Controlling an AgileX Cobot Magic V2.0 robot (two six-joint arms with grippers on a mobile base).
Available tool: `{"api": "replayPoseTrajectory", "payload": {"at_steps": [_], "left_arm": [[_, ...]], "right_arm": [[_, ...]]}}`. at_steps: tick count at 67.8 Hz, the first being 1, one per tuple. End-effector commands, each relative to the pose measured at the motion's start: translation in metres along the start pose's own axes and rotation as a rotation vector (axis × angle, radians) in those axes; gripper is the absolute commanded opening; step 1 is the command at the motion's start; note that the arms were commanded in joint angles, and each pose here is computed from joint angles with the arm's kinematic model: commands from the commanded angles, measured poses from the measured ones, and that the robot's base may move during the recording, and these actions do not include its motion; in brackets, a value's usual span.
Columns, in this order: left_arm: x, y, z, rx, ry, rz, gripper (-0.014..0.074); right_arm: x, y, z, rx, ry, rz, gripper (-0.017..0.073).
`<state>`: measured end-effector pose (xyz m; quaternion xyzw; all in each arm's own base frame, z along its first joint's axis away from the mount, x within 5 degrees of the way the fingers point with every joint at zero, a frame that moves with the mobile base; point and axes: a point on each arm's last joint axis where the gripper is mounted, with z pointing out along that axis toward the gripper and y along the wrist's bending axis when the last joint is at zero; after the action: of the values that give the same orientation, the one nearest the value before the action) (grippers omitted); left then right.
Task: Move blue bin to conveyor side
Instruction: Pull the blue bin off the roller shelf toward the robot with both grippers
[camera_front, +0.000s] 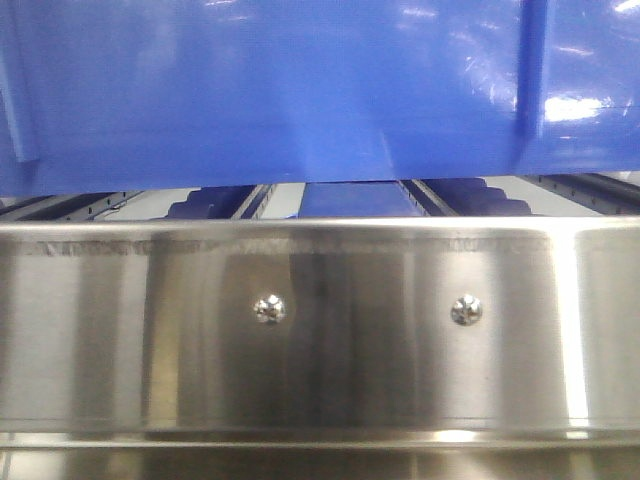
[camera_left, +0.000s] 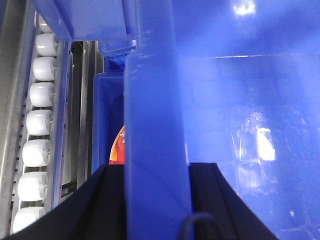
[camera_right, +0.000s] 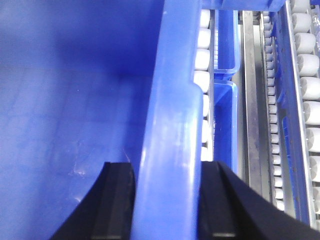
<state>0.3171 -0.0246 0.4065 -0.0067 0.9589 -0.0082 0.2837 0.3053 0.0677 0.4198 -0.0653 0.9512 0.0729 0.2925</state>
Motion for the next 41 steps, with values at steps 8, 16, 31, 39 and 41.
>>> {"api": "replayPoseTrajectory", "payload": {"at_steps": [8, 16, 31, 39, 41], "left_arm": [[0.004, 0.002, -0.021, 0.002, -0.045, -0.007, -0.0009], [0.01, 0.004, -0.05, 0.01, -0.119, -0.01, -0.0009], [0.027, 0.007, -0.11, 0.027, -0.273, -0.016, -0.0009], [0.039, 0.009, -0.135, 0.033, -0.336, -0.018, -0.0009], [0.042, 0.009, -0.141, 0.034, -0.352, -0.018, -0.0009]], "right_arm": [[0.001, 0.0, -0.021, 0.006, -0.062, -0.021, -0.0076], [0.005, 0.001, -0.045, 0.006, -0.121, -0.026, -0.0076], [0.02, 0.003, -0.098, 0.006, -0.255, -0.035, -0.0076], [0.033, 0.003, -0.125, 0.001, -0.321, -0.039, -0.0076], [0.036, 0.003, -0.13, 0.0, -0.333, -0.039, -0.0076]]}}
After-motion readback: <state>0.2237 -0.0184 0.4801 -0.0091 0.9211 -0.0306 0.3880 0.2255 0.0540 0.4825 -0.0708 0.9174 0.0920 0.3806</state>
